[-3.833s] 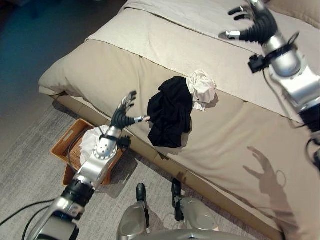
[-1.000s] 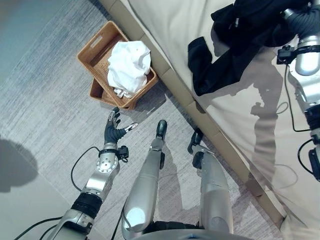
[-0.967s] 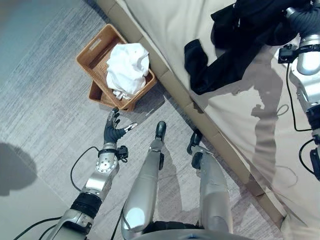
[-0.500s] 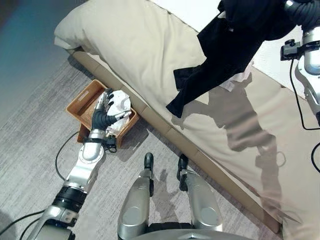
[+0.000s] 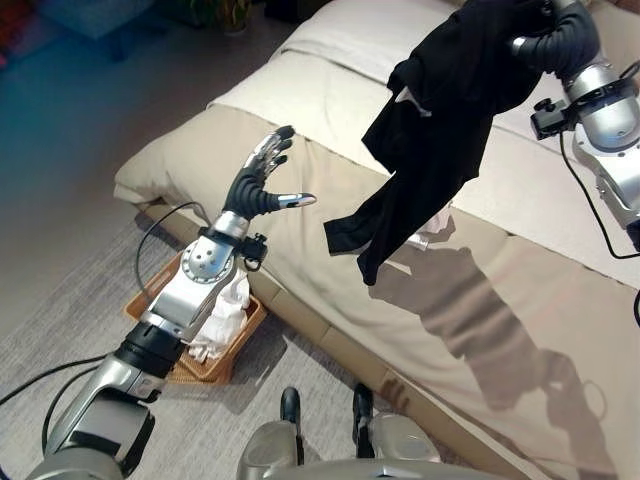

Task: Pick up clothes into the bucket

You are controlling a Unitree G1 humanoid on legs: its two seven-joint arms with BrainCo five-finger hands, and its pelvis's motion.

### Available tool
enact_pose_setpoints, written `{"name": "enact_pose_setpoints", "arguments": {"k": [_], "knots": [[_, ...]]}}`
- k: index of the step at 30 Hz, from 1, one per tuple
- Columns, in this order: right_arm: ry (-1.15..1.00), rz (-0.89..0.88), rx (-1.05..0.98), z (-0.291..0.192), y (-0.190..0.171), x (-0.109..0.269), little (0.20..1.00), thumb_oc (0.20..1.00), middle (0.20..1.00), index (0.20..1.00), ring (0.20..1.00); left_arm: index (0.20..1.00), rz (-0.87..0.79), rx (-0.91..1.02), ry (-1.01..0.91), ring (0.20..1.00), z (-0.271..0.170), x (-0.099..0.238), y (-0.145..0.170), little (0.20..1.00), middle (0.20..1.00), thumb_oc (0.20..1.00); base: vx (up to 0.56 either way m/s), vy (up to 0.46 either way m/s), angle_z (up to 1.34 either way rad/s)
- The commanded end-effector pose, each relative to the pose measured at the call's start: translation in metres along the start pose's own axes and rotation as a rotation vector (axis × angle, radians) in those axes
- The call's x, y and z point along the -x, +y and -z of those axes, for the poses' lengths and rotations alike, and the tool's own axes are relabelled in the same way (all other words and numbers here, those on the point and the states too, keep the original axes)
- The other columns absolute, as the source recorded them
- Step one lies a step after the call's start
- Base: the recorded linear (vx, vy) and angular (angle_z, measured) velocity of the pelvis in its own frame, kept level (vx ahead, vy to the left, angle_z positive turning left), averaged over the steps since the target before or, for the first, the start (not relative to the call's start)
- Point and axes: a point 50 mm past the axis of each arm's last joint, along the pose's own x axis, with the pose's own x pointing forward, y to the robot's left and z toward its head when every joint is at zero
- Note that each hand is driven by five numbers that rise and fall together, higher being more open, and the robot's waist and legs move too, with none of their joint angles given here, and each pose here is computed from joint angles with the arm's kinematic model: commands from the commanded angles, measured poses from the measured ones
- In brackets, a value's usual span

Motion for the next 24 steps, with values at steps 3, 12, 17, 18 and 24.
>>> {"name": "enact_pose_setpoints", "arguments": {"k": [3, 12, 17, 18, 24], "knots": [[-0.160, -0.107, -0.064, -0.039, 0.014, -0.006, 0.200, 0.200, 0.200, 0.200, 0.200, 1.000, 0.067, 0.000, -0.016, 1.000, -0.004, -0.022, -0.013, 1.000, 1.000, 1.000, 0.05, -0.013, -0.07], [-0.260, -0.229, -0.189, -0.059, 0.044, 0.001, 0.200, 0.200, 0.200, 0.200, 0.200, 1.000, 0.094, -0.046, 0.021, 1.000, 0.000, -0.048, -0.031, 1.000, 1.000, 1.000, 0.02, 0.001, -0.01], [-0.341, -0.313, -0.264, -0.076, 0.061, 0.010, 0.200, 0.200, 0.200, 0.200, 0.200, 1.000, 0.057, -0.051, 0.075, 1.000, 0.012, -0.051, -0.033, 1.000, 1.000, 1.000, 0.00, 0.000, 0.00], [-0.356, -0.326, -0.265, -0.079, 0.063, 0.011, 0.200, 0.200, 0.200, 0.200, 0.200, 1.000, 0.053, -0.053, 0.082, 1.000, 0.014, -0.052, -0.034, 1.000, 1.000, 1.000, 0.00, 0.000, 0.00], [-0.401, -0.405, -0.288, -0.090, 0.075, 0.017, 0.200, 0.200, 0.200, 0.200, 0.200, 1.000, 0.109, 0.003, 0.081, 1.000, 0.012, -0.054, -0.048, 1.000, 1.000, 1.000, 0.00, 0.000, 0.00]]}}
